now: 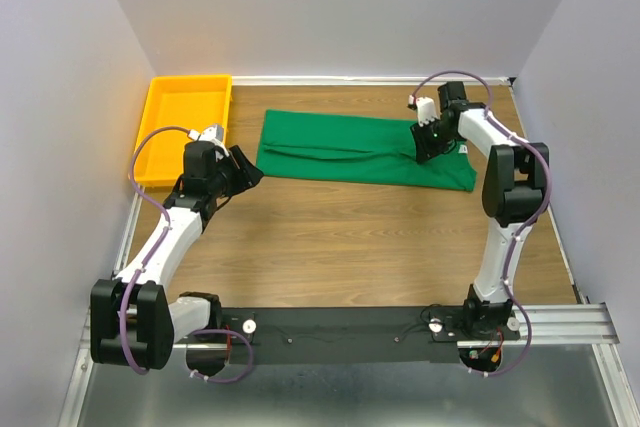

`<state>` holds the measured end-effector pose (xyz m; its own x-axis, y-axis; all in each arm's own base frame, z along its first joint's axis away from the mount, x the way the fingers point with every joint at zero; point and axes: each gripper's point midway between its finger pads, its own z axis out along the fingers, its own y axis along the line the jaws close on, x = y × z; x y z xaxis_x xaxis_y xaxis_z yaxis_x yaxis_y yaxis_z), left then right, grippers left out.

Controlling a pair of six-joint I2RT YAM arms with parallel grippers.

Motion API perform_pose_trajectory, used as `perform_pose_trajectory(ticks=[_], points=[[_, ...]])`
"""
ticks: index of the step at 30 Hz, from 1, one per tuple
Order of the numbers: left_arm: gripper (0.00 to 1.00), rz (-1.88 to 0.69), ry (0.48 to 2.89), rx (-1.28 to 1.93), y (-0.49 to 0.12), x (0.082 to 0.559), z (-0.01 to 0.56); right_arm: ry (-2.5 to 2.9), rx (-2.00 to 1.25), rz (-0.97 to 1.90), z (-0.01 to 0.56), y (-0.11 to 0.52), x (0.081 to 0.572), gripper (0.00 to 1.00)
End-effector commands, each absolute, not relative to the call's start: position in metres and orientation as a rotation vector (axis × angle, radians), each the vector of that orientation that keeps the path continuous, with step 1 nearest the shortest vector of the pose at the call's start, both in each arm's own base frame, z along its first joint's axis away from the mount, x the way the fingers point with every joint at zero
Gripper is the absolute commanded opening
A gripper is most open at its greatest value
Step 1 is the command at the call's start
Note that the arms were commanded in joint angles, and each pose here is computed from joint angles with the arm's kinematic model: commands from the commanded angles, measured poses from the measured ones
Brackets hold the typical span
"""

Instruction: Fold and stack the t-shirts

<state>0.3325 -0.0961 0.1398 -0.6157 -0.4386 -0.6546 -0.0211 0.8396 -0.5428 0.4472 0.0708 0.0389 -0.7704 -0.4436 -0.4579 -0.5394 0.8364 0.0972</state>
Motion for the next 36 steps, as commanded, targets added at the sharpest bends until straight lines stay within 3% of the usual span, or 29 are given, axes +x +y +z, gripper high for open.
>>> perform_pose_trajectory(ticks=[1,2,7,15,17,18,19,20,22,23,27,31,34,36], points=[[0.60,-0.656,2.134,-0.321,-0.098,0.334,0.148,2.549,-0.753,0.227,0.042,0.070,0.470,0.30],[0.60,-0.656,2.134,-0.321,-0.098,0.334,0.148,2.543,-0.756,0.226,0.043,0.072,0.471,0.20],[0.60,-0.660,2.141,-0.320,-0.099,0.334,0.146,2.512,-0.774,0.225,0.049,0.078,0.481,0.00],[0.60,-0.654,2.153,-0.321,-0.098,0.334,0.147,2.401,-0.792,0.220,0.067,0.102,0.530,0.01],[0.60,-0.656,2.159,-0.321,-0.099,0.334,0.147,2.378,-0.793,0.194,0.067,0.110,0.546,0.16],[0.60,-0.661,2.161,-0.326,-0.099,0.334,0.147,2.374,-0.752,0.134,0.067,0.107,0.563,0.31],[0.60,-0.664,2.164,-0.326,-0.100,0.333,0.146,2.362,-0.726,0.109,0.071,0.106,0.572,0.62],[0.60,-0.672,2.167,-0.332,-0.101,0.333,0.145,2.359,-0.694,0.077,0.073,0.102,0.580,0.75],[0.60,-0.690,2.168,-0.347,-0.103,0.332,0.144,2.344,-0.647,0.020,0.086,0.094,0.587,0.87],[0.60,-0.708,2.161,-0.343,-0.105,0.333,0.144,2.329,-0.616,0.019,0.094,0.088,0.589,1.00],[0.60,-0.745,2.156,-0.374,-0.110,0.339,0.140,2.325,-0.505,0.094,0.120,0.058,0.565,1.00],[0.57,-0.731,2.212,-0.366,-0.122,0.351,0.122,2.354,-0.316,0.420,0.129,0.021,0.509,1.00],[0.56,-0.657,2.231,-0.349,-0.125,0.368,0.117,2.415,-0.183,0.457,0.115,-0.021,0.456,0.92],[0.56,-0.594,2.251,-0.349,-0.123,0.383,0.108,2.453,-0.095,0.424,0.104,-0.046,0.420,0.79]])
